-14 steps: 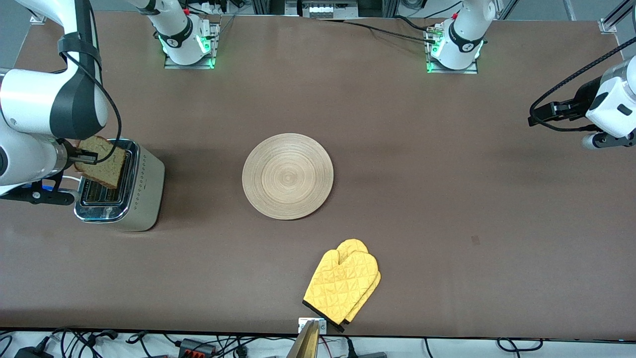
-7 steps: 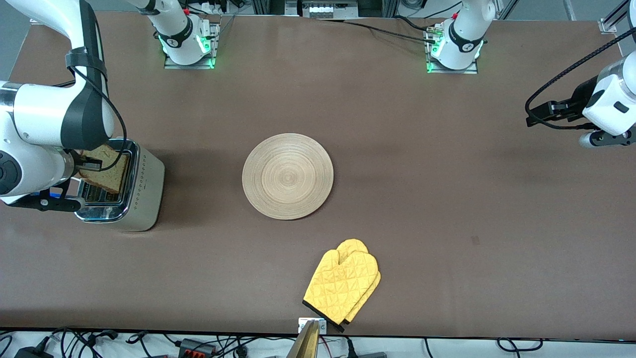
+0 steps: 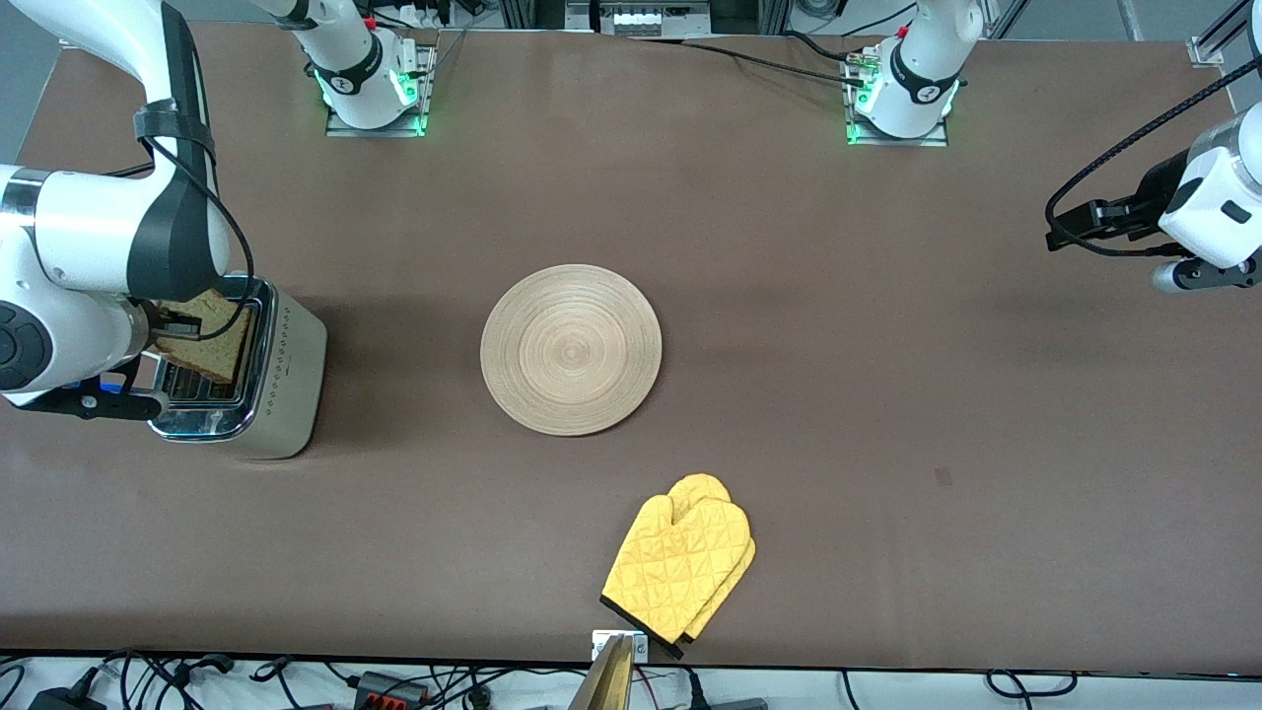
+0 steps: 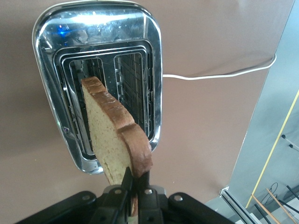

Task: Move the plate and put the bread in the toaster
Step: 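Lower the bread into the toaster slot and open the right gripper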

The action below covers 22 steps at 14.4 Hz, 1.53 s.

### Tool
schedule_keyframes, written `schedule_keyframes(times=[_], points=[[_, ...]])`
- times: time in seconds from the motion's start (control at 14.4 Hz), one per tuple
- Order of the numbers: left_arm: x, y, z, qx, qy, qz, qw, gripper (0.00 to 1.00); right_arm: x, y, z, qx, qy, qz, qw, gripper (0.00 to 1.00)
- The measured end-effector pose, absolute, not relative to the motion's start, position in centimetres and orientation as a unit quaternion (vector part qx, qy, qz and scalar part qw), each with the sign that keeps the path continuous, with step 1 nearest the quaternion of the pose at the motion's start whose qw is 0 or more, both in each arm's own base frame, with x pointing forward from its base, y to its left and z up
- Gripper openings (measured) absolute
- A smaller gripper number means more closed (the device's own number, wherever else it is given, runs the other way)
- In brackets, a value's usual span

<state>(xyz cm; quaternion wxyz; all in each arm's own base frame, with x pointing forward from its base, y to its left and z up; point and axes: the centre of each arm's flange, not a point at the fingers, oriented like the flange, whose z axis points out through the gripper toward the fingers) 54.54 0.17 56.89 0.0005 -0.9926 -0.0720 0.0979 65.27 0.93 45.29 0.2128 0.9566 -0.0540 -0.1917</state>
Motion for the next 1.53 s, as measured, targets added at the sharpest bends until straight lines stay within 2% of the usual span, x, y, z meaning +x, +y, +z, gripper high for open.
schedule_keyframes(times=[0.97,1.25,1.39,1.53], points=[[54.5,0.0,57.0,-0.993,-0.071,0.098,0.001,1.0,65.9,1.8,42.4,0.958,-0.044,-0.199,0.204,0.07],[54.4,0.0,57.0,-0.993,-0.071,0.098,0.001,1.0,66.6,1.7,40.2,0.957,-0.041,-0.199,0.206,0.09],[54.4,0.0,57.0,-0.993,-0.071,0.098,0.001,1.0,66.6,1.9,40.0,0.96,-0.043,-0.199,0.194,0.24],[54.4,0.0,57.0,-0.993,-0.071,0.098,0.001,1.0,66.6,2.1,41.8,0.964,-0.045,-0.185,0.184,0.45]])
